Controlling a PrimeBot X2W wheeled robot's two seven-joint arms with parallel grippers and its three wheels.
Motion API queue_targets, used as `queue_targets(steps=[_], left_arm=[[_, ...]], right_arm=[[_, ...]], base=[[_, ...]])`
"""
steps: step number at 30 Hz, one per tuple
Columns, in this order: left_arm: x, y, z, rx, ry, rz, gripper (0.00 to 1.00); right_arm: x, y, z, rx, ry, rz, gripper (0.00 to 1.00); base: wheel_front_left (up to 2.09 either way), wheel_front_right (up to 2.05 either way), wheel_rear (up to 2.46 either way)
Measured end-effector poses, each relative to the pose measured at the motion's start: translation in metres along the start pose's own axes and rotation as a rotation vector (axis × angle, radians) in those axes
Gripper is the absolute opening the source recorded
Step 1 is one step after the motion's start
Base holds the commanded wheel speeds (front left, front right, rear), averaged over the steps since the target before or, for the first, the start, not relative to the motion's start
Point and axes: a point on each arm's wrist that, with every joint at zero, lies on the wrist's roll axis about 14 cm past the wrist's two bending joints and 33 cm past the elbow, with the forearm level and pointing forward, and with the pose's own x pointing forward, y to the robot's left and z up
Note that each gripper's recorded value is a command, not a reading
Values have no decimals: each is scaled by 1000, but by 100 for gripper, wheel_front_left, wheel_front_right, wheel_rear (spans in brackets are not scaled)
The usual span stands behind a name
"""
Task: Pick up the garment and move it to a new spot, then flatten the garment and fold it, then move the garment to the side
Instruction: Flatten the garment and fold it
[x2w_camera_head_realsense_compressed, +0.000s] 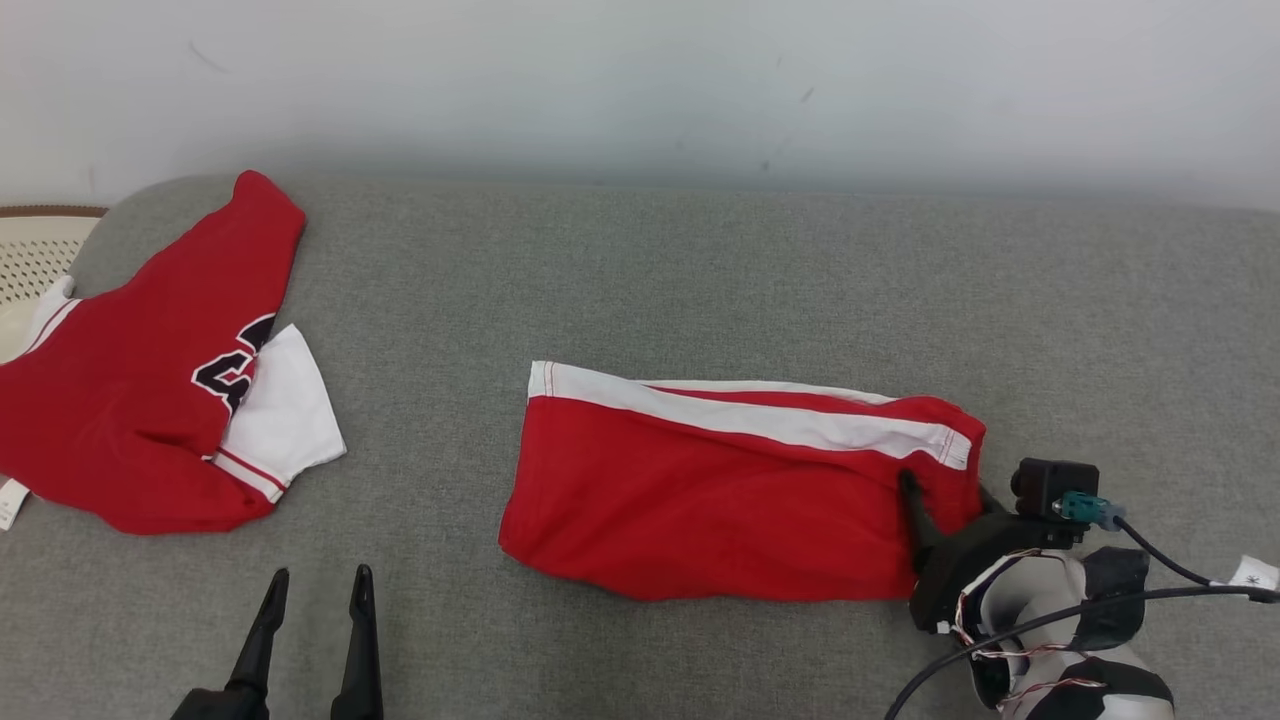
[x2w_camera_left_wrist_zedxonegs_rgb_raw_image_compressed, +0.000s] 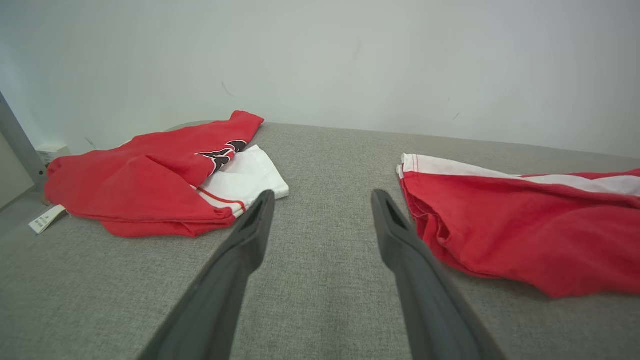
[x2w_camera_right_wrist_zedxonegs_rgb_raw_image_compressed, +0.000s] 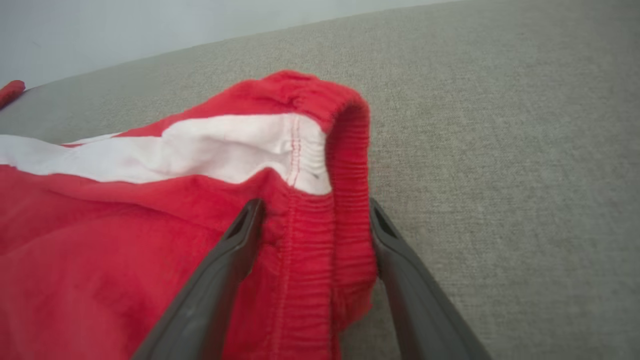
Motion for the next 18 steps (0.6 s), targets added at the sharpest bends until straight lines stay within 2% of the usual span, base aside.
queue_targets(steps=[10, 12, 13, 18], left_arm=[[1, -1, -1, -2, 5, -2, 100], [1, 0, -2, -1, 6, 0, 100], [1, 1, -2, -1, 6, 2, 100], [1, 1, -1, -1, 4, 4, 100]], right_arm=[[2, 5, -15, 67, 84, 6, 100], [3, 7, -14, 86, 80, 10, 36], [3, 8, -14, 91, 76, 13, 0], [0, -1, -8, 91, 49, 3, 0]], base=[[0, 0, 0], [0, 0, 0], [0, 0, 0], [0, 0, 0]])
